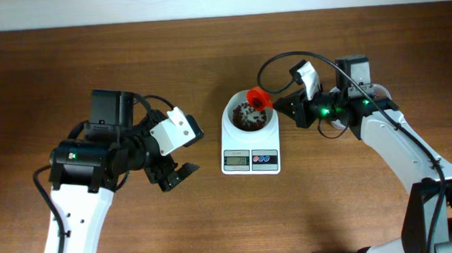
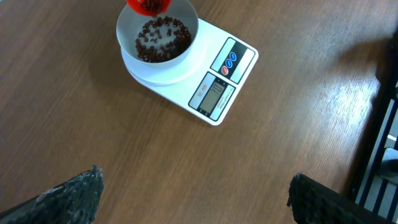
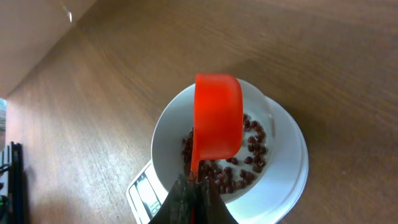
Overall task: Scoop and weigh 50g on scale
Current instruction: 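Carry the filled scoop to the white bowl and pour beans in, then move the empty orange scoop with the right gripper back over the bean tub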
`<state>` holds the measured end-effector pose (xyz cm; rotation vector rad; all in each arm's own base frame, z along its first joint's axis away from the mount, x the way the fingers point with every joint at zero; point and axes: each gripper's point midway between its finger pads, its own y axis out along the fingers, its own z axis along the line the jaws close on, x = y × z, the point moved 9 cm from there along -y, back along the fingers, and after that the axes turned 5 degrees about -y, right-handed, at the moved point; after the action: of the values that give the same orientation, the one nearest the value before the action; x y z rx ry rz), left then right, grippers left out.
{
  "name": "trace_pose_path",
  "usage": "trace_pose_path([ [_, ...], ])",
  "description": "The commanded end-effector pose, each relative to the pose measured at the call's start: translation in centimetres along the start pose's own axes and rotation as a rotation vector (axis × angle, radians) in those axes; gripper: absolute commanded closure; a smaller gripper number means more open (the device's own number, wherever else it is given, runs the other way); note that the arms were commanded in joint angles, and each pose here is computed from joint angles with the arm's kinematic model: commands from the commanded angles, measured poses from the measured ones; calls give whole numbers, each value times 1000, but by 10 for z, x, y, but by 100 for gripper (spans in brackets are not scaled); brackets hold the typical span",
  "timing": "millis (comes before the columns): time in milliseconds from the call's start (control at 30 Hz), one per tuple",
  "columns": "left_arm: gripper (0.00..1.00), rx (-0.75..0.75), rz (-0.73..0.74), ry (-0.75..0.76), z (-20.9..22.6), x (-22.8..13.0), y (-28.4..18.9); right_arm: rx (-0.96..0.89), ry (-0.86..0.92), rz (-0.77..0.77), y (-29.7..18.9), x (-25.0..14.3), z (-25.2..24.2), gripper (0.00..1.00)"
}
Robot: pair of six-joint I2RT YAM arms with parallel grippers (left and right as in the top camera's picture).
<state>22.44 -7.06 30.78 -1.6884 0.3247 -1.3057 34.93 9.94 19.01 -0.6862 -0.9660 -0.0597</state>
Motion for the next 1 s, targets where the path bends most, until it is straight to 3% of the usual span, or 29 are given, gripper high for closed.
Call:
trace_pose_path([
  [0,1,18,-15,13,1,4,-6,-40,7,16,4,1,1,96],
  [33,1,18,-15,13,1,4,-6,78,-64,-20,5,5,11,96],
  [67,1,18,-15,13,1,4,-6,-46,-74,23,7,2,3,96],
  [100,1,18,-15,13,1,4,-6,128,-102,-22,8,5,19,96],
  [133,1,18,-15,13,1,4,-6,128,-171,-39,9,8,19,96],
  [167,1,18,-15,13,1,4,-6,-19,-83,3,10,6,7,96],
  [233,1,18,-15,13,1,4,-6,236,-162,-83,6,13,29,96],
  [267,1,18,-15,13,1,4,-6,87,-169,-35,8,10,17,96],
  [533,1,18,-15,13,1,4,-6,-199,-415,42,1,24,29,96],
  [767,1,18,-15,13,1,4,-6,-294,-469,85,-2,29,47,96],
  [867,1,18,-15,13,1,4,-6,-308,-475,33,-15,39,59,96],
  [967,1,18,-15,13,1,4,-6,-349,-356,-117,-68,57,102,96],
])
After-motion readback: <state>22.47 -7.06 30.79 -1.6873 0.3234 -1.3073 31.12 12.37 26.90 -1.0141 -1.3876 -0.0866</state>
